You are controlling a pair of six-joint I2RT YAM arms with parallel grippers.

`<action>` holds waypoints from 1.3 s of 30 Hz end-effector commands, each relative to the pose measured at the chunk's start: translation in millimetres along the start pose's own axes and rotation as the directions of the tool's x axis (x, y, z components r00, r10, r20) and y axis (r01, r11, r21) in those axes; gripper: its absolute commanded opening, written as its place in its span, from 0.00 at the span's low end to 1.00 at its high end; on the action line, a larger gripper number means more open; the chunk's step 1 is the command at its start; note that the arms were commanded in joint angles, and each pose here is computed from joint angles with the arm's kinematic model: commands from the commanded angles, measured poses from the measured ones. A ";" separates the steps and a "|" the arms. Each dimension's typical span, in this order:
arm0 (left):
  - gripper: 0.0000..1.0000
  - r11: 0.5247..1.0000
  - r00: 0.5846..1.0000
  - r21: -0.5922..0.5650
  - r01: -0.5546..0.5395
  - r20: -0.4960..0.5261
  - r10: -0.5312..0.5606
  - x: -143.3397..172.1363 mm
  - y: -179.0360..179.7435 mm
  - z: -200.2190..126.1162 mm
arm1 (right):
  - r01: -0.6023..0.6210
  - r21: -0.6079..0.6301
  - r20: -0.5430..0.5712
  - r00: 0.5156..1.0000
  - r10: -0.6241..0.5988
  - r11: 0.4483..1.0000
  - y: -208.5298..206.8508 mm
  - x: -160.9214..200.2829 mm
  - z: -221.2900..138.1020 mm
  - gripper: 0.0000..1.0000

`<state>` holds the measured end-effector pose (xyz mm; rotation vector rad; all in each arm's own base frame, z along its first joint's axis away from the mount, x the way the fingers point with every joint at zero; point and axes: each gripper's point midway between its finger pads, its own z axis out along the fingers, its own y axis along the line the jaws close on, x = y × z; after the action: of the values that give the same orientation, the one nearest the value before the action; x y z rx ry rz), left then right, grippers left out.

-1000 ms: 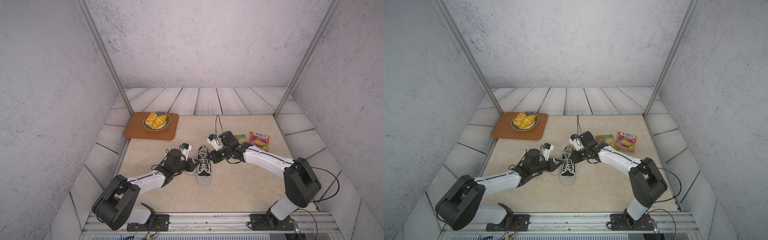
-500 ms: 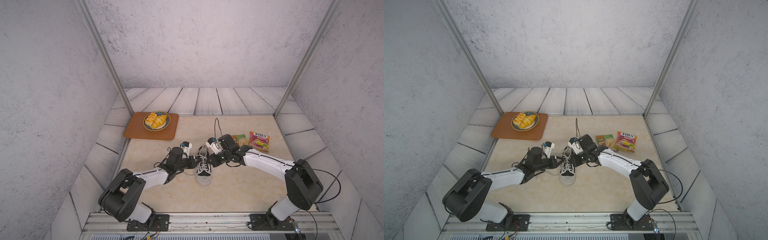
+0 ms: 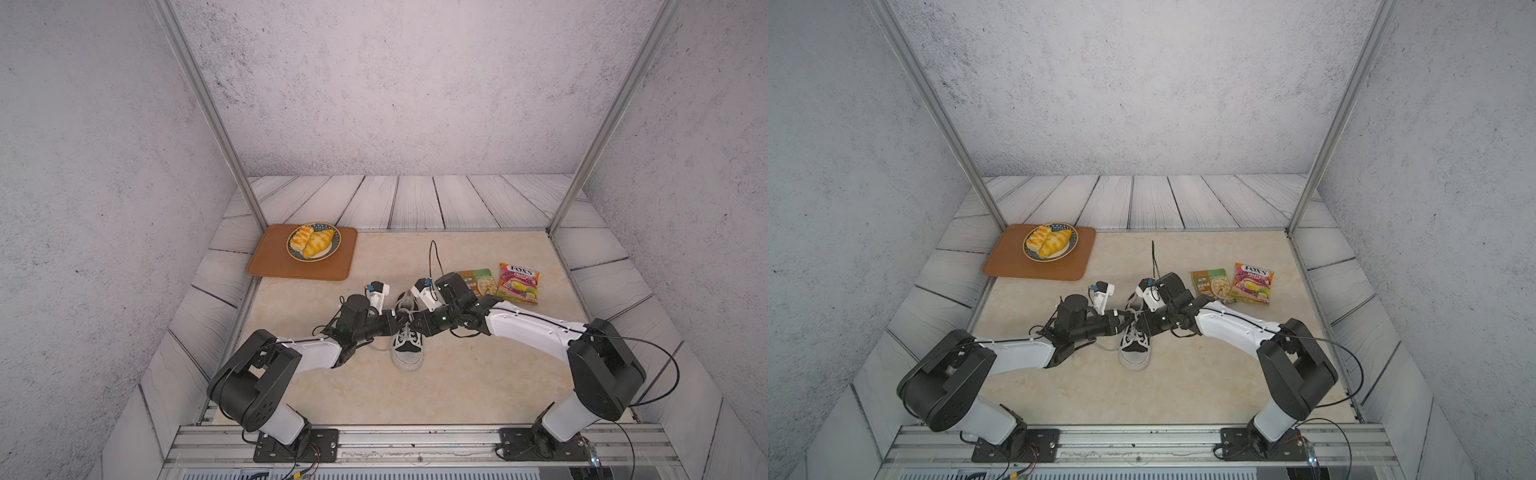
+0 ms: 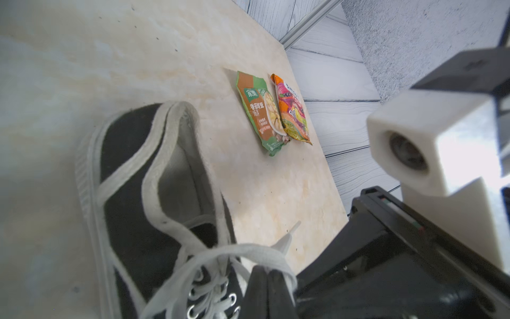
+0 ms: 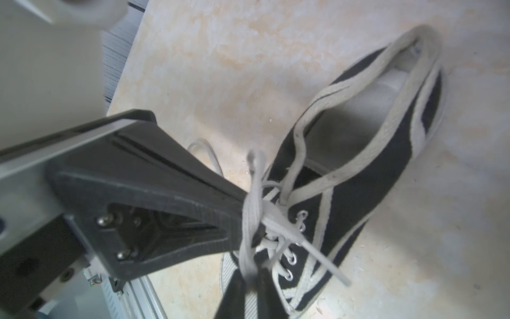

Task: Tie the shoes
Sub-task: Cross the shoelace with the shoelace.

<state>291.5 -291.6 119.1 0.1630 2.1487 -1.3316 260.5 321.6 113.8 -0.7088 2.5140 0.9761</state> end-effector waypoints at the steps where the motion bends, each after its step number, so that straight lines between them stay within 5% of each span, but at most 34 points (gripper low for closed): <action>1: 0.00 0.998 1.000 0.067 -0.010 0.021 0.009 -4.4 -11.7 3.9 | 0.006 -0.012 0.023 1.000 -0.006 1.000 8.5 -2.6 -8.9 0.26; 17: 0.00 0.997 0.999 0.067 -0.037 0.027 0.035 3.0 -2.7 5.7 | -0.031 0.122 0.120 0.993 0.016 0.992 -0.3 -21.1 -41.2 0.44; 25: 0.00 0.995 0.998 0.082 -0.059 0.037 0.056 2.2 -6.4 3.3 | -0.206 0.112 0.168 0.968 0.186 0.972 -6.0 -34.5 -41.0 0.45; 32: 0.00 0.990 0.996 0.114 -0.083 0.049 0.078 1.0 -13.3 1.8 | -0.408 0.001 0.198 0.895 0.400 0.913 -7.9 -44.8 -27.6 0.48; 39: 0.00 0.987 0.995 0.127 -0.093 0.051 0.088 1.9 -15.5 1.5 | -0.475 -0.059 0.179 0.860 0.477 0.878 -6.1 -52.7 -16.8 0.49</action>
<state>288.9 -298.5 128.6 0.2344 2.0203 -1.3994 299.7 315.5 150.8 -0.0492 2.5420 1.0912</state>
